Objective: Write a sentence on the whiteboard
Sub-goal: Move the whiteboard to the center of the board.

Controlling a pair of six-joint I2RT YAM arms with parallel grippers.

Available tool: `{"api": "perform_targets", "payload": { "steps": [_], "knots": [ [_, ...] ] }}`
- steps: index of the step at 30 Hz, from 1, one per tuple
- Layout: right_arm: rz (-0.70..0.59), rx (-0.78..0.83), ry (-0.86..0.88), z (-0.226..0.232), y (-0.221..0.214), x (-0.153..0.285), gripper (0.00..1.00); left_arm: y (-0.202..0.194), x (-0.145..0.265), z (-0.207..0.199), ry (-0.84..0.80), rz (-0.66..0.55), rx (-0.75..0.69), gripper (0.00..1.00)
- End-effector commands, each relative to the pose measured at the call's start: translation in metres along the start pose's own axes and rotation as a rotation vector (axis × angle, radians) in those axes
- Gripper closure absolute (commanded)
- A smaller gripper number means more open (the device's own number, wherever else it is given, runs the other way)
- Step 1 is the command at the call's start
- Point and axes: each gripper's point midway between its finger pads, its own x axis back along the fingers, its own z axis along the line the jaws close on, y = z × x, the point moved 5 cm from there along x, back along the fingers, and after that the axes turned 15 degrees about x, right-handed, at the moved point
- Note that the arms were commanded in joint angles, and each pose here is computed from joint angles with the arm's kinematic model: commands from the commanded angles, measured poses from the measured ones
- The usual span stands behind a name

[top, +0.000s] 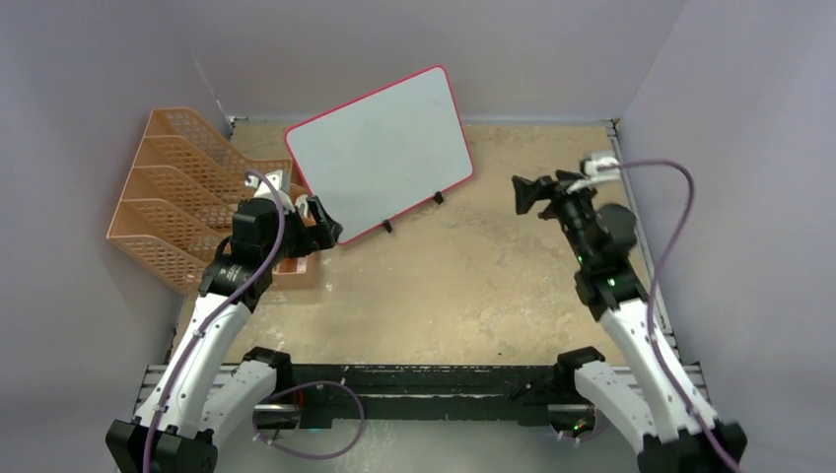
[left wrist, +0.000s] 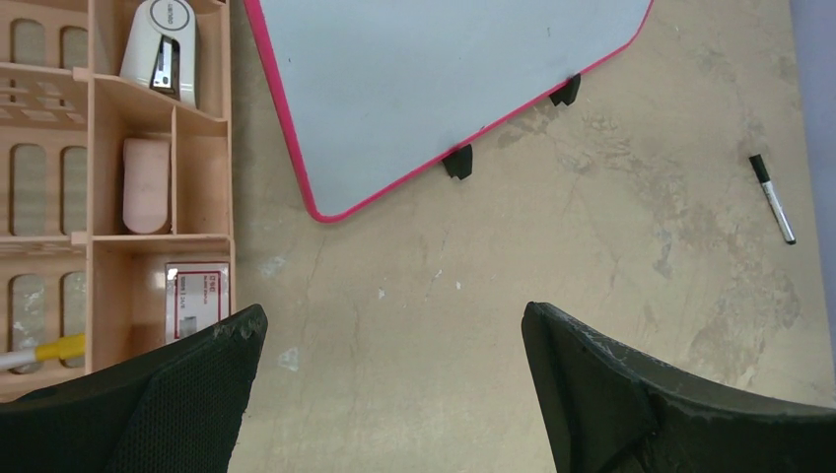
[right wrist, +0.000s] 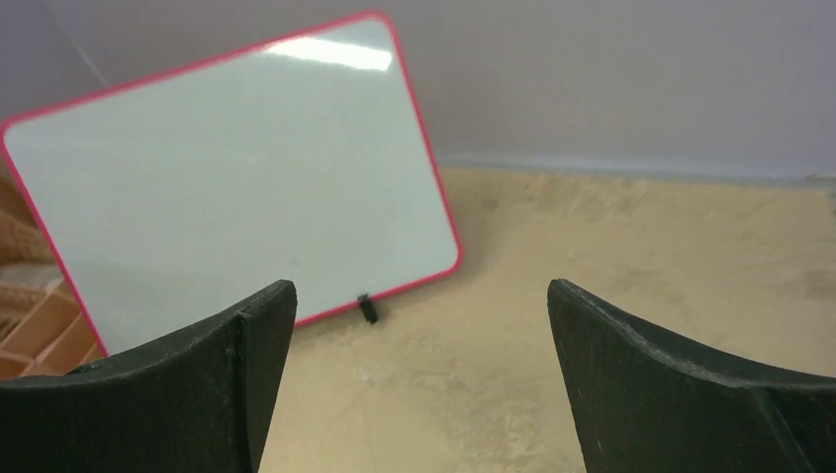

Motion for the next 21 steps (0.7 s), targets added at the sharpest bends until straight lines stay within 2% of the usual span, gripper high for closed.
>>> {"api": "perform_targets", "payload": {
  "steps": [1,4,8,15,21],
  "knots": [
    [0.187,-0.020,0.217,0.040,-0.037,-0.036,0.01,0.018,0.007,-0.009,-0.017,-0.066,-0.074,0.00],
    [0.289,-0.015,0.289,0.062,-0.071,-0.059,0.03,0.024,0.008,-0.007,-0.011,-0.110,-0.116,0.00],
    [0.360,0.006,0.344,0.084,-0.105,-0.086,0.06,0.030,0.007,-0.005,-0.007,-0.157,-0.165,0.00],
    [0.479,0.058,0.398,0.100,-0.160,-0.130,0.17,0.029,0.003,0.002,0.007,-0.185,-0.193,0.00],
    [0.540,0.098,0.415,0.110,-0.188,-0.160,0.33,0.030,0.006,0.004,0.009,-0.205,-0.196,0.00]
  ]
}}
